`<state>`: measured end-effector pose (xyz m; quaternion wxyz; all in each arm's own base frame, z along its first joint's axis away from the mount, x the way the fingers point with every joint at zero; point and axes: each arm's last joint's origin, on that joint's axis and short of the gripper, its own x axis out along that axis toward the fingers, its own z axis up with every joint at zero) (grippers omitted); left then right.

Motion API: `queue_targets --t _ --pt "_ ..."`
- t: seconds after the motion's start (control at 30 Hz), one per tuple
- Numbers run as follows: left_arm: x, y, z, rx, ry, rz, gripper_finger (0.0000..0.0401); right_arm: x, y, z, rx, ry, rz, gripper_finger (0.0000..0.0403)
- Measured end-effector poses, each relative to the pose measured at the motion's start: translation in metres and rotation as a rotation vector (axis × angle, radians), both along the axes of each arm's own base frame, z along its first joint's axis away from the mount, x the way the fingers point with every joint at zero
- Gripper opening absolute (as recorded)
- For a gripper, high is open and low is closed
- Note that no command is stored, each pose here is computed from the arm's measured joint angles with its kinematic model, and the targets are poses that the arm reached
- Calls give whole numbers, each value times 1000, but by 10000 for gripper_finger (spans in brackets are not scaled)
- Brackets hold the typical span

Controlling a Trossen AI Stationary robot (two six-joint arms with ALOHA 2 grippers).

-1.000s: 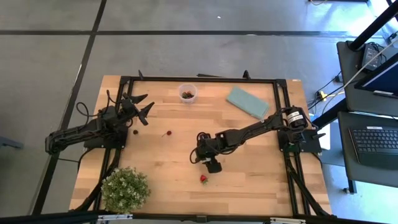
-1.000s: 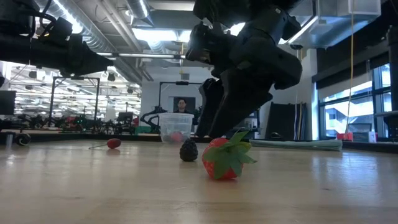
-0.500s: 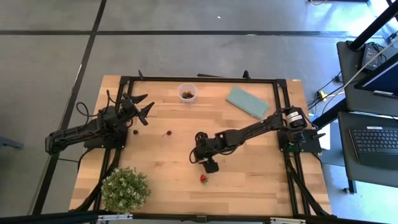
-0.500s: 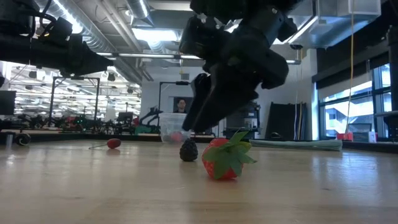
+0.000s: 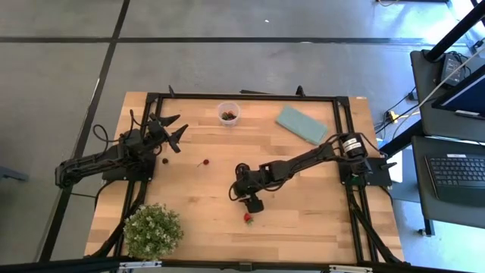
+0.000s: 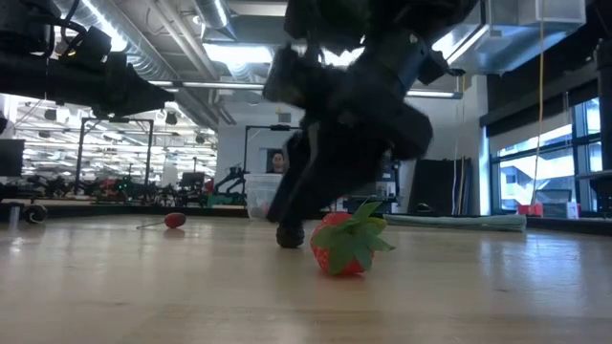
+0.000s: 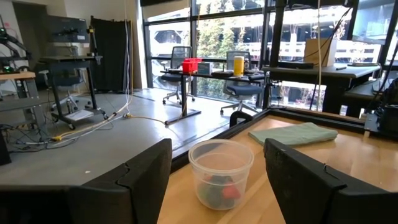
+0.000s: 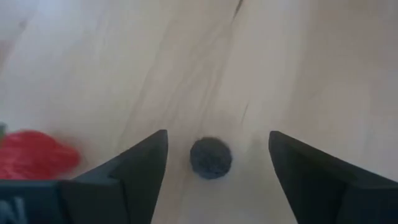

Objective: Pick and placing Produce into tupperware
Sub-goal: Put the black raspberry into the transparent container

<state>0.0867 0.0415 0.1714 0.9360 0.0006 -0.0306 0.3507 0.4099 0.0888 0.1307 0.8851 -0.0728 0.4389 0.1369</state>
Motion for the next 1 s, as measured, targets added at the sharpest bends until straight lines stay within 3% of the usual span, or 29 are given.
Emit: queue_targets --t 0.2,1.0 --pt "0 0 0 0 0 0 247 2 0 -15 -1 26 0 257" --pt "0 0 0 1 1 0 247 -4 -2 -19 -23 96 5 173"
